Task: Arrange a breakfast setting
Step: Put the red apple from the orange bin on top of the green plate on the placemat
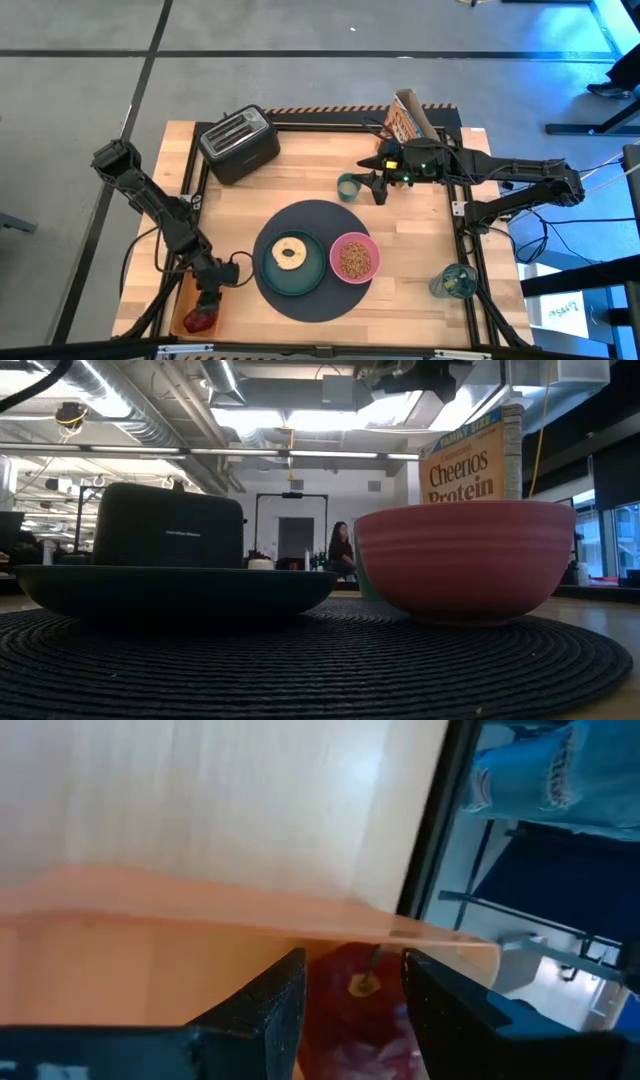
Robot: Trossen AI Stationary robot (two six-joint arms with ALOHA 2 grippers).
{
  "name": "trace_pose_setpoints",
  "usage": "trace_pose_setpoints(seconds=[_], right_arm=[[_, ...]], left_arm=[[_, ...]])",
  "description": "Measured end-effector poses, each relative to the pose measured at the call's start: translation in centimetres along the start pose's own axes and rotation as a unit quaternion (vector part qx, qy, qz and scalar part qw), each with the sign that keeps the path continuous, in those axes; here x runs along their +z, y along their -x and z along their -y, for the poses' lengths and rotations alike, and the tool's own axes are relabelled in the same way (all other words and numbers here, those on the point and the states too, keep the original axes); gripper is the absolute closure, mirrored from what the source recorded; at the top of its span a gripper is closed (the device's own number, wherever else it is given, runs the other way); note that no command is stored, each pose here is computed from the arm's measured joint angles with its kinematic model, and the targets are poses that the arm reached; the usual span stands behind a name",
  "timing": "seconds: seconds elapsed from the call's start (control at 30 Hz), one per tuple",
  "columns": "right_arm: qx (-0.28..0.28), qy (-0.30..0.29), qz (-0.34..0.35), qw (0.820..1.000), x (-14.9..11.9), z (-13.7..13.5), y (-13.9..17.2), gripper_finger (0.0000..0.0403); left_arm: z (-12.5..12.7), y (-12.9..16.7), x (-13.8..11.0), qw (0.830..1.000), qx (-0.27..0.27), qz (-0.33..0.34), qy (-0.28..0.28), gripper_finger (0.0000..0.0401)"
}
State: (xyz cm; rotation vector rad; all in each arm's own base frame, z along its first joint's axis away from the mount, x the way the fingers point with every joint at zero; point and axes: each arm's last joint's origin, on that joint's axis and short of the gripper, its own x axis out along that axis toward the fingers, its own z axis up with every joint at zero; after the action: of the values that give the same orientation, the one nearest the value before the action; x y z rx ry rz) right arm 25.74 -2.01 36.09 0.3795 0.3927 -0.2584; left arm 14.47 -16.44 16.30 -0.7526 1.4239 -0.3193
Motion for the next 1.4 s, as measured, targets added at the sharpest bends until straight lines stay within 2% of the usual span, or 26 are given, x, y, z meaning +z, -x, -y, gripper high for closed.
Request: trace_pose_setpoints(seconds=[0.1,0.3,0.47,0.7,0.87,0.97,1.07,1.23,1.4], right_arm=[[-0.009,0.0,0.004,1.0,0.0,0.1,0.0,0.0185],[-0.014,-0.006,0.006,1.0,0.0,0.1,0.0,0.0185],[-0.012,-0.01,0.01,1.0,0.1,0.1,0.0,0.0185],[-0.002,-0.013,0.034,0.999,0.6,-0.1,0.0,0.0185],[0.006,-0.015,0.054,0.998,1.0,-0.3,0.0,0.0185],[0.009,-0.016,0.059,0.998,1.1,-0.3,0.0,0.0185],[0.01,-0.016,0.058,0.998,1.0,-0.3,-0.1,0.0185],[0.009,-0.016,0.056,0.998,1.0,-0.3,-0.1,0.0185],[0.009,-0.018,0.055,0.998,1.0,-0.3,-0.1,0.0185]], left_arm=[[-0.4,0.0,-0.2,1.0,0.023,-0.001,0.011,0.0242],[-2.0,0.2,-0.7,0.992,0.115,-0.002,0.052,0.0242],[-2.5,0.3,-1.0,0.989,0.138,-0.014,0.05,0.0243],[-2.0,0.8,-0.9,0.991,0.121,-0.018,0.049,0.0253],[-1.7,2.2,-0.9,0.989,0.127,-0.013,0.072,0.0258],[-1.0,3.3,-0.9,0.991,0.111,-0.001,0.078,0.0258],[0.4,4.4,-0.6,0.995,0.077,0.025,0.064,0.0258],[2.6,4.6,-0.6,0.998,0.014,0.056,-0.002,0.0258],[2.5,4.5,-1.1,0.996,0.016,0.024,0.086,0.0255]])
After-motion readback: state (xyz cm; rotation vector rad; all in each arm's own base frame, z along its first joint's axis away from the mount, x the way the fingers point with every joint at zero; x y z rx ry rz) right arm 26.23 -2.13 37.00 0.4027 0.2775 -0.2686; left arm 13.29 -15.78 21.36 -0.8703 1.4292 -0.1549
